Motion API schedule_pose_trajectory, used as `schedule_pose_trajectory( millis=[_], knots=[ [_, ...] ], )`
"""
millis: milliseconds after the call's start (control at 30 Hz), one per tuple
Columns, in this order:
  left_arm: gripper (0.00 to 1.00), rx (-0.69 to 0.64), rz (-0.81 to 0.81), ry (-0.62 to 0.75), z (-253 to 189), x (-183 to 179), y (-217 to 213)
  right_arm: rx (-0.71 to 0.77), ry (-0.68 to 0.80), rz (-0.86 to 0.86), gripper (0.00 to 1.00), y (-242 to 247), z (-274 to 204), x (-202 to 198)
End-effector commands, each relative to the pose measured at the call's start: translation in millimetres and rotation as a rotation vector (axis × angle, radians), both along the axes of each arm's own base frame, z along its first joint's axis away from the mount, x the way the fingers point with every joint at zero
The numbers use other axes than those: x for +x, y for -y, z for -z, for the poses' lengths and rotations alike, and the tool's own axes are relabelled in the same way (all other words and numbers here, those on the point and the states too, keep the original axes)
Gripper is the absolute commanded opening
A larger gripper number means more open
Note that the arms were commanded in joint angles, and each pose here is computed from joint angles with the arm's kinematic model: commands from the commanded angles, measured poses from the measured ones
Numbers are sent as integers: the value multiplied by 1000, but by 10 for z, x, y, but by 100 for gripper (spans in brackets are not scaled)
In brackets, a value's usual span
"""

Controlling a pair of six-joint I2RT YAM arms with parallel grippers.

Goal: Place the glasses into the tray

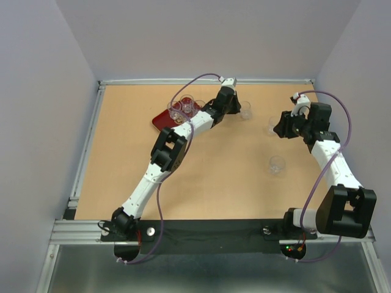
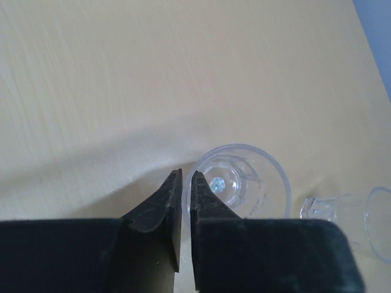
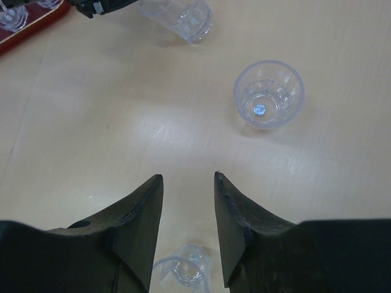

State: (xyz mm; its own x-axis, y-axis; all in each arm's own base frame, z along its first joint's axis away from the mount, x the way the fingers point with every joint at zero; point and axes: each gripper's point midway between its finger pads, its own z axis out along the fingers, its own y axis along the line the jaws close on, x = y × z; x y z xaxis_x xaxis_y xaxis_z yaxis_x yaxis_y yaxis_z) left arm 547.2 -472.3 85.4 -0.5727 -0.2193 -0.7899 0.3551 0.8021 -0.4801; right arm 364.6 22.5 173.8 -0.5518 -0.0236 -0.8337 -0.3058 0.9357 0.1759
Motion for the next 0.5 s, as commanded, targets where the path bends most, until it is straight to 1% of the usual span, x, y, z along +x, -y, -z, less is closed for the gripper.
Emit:
schedule_pose_trajectory(
  millis=[0, 33, 67, 167, 200, 300, 333, 467],
  knots=[
    [6, -43, 81, 108, -519, -21, 136, 7, 39, 4, 45, 23, -56, 39],
    [0, -54, 91, 125, -611, -29, 148, 5, 38, 9, 45, 36, -54, 41],
    [0, -54, 109, 132, -638, -48, 152, 4, 37, 11, 45, 39, -47, 39],
    [0, -76, 133, 175, -902, -90, 147, 0, 39, 13, 45, 50, -51, 40],
    [0, -89, 140, 211, -1128, -112, 133, 0, 41, 12, 45, 48, -54, 42],
    [0, -87, 151, 260, -1388, -171, 79, -3, 38, 8, 45, 47, -40, 38],
    [0, -82, 156, 307, -1623, -202, 34, -5, 34, 11, 45, 58, -22, 38],
    [0, -21, 150, 350, -1821, -330, -164, -14, 36, 17, 45, 91, -21, 35]
  ],
)
